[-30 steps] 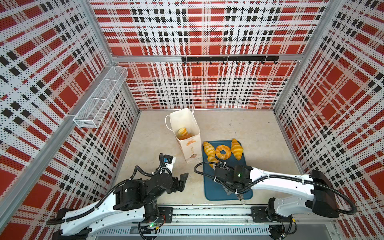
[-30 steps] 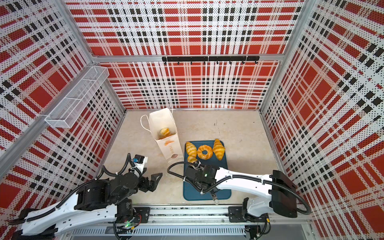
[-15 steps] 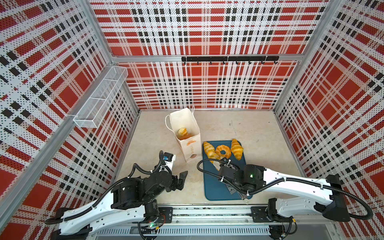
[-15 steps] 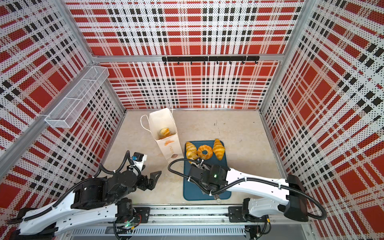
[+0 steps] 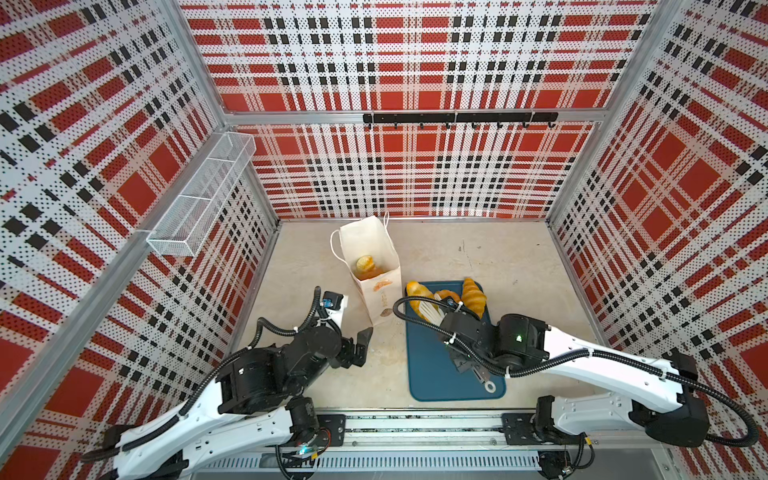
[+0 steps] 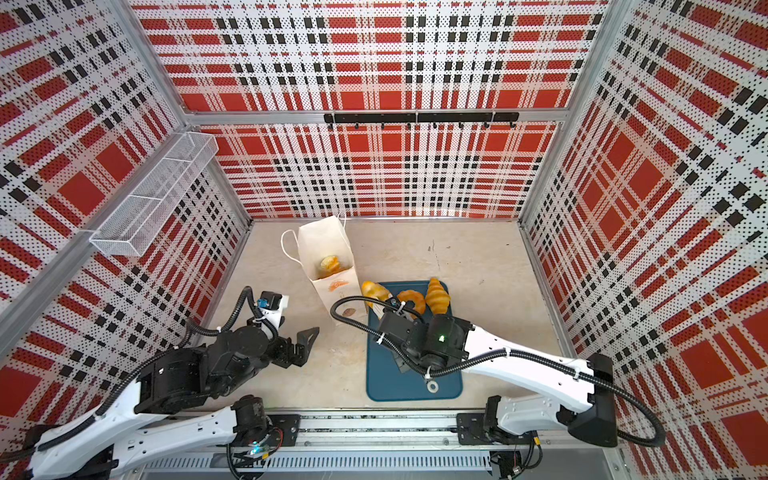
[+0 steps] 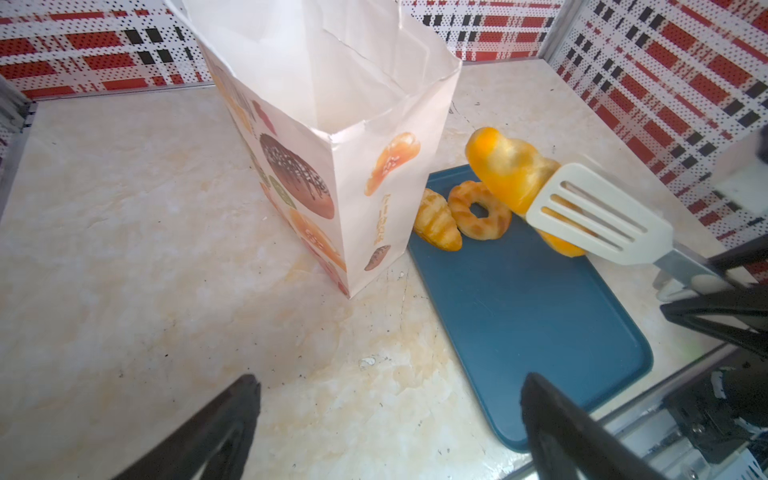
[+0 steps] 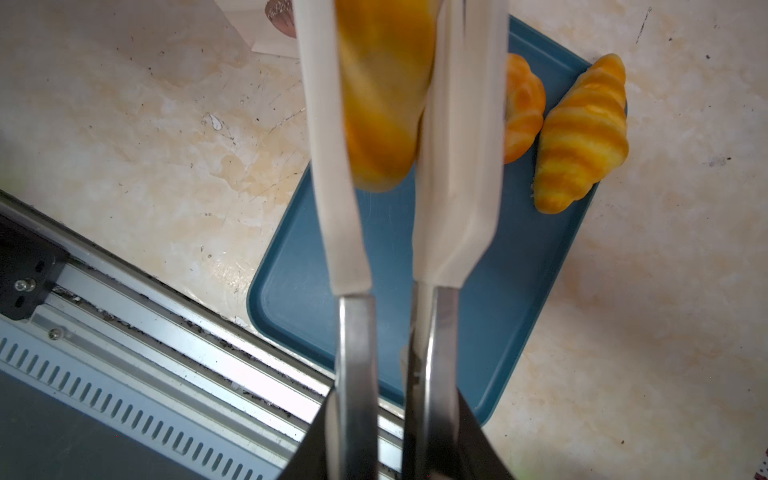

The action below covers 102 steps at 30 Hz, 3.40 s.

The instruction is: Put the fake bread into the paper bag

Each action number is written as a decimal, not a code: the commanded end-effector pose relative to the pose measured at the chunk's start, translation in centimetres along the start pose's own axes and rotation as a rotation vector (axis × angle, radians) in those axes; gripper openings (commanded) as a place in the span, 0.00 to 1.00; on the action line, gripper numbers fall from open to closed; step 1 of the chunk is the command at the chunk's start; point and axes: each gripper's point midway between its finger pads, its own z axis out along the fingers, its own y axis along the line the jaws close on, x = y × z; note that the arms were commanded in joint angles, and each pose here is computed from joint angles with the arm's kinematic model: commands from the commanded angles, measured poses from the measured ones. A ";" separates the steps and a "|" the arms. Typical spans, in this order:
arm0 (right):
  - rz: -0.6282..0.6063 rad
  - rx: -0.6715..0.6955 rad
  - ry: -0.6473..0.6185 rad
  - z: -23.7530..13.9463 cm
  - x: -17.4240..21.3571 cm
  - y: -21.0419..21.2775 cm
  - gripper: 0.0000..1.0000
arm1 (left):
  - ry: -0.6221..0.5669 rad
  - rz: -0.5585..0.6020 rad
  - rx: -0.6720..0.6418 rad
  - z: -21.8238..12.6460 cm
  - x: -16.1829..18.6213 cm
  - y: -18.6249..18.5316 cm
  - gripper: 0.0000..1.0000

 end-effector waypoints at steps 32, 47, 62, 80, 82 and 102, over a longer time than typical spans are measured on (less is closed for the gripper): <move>-0.121 -0.185 -0.227 -5.7 -15.8 4.9 0.34 | 0.059 -0.044 0.055 2.1 -4.0 2.3 0.99; -0.115 -0.227 -0.214 -3.4 -19.1 4.6 0.34 | 0.055 -0.054 0.113 3.6 -5.3 2.1 0.99; -0.099 -0.186 -0.194 -1.5 -20.4 3.6 0.41 | 0.064 -0.040 0.143 4.4 -5.1 1.7 0.99; -0.089 -0.138 -0.199 -2.4 -19.6 2.1 0.57 | 0.056 -0.052 0.117 3.3 -4.8 2.1 1.00; -0.075 -0.140 -0.205 -2.8 -19.2 1.8 0.58 | 0.050 -0.050 0.110 3.2 -4.7 2.0 0.99; 0.064 -0.055 -0.193 -5.1 -11.8 -3.2 0.57 | 0.005 0.079 0.146 4.0 -5.0 -3.6 0.99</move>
